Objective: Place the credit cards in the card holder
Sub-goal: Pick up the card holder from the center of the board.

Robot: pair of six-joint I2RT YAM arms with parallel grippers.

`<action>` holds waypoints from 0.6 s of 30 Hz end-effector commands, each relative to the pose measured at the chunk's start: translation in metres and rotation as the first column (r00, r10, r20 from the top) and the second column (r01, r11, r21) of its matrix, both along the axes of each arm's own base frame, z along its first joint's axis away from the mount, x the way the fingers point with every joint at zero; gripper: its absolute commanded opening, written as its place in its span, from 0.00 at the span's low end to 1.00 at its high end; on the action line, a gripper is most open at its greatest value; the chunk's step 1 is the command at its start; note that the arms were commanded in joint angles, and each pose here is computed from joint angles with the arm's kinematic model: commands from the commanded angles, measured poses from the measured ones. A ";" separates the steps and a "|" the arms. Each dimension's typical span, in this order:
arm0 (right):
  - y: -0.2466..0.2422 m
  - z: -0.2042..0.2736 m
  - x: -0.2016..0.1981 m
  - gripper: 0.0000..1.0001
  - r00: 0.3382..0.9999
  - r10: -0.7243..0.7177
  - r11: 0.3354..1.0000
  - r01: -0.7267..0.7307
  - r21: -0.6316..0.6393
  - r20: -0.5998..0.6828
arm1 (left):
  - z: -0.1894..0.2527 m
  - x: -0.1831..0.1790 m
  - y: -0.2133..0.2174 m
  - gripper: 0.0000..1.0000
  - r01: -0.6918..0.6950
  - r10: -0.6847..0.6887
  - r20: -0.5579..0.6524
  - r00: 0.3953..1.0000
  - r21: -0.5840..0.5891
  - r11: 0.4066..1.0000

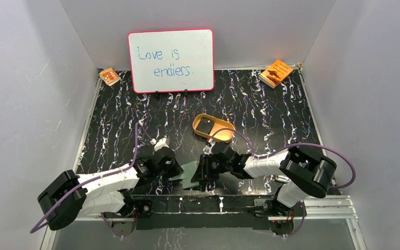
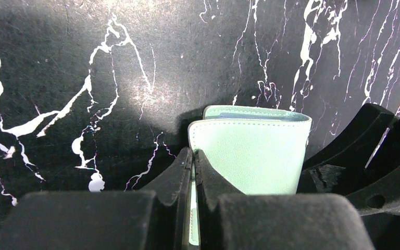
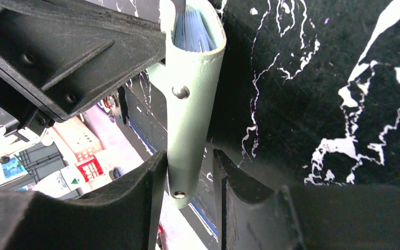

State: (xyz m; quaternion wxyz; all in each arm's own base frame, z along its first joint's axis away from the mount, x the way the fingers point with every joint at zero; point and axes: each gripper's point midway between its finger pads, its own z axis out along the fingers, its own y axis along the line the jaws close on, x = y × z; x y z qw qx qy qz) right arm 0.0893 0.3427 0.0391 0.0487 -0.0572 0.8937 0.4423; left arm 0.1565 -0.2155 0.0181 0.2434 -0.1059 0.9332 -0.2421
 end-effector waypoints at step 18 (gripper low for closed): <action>-0.013 0.082 0.051 0.00 0.896 0.116 0.984 -0.046 -0.171 0.428 | 0.095 0.014 0.038 0.64 -0.130 0.120 0.124 0.985 0.076 0.989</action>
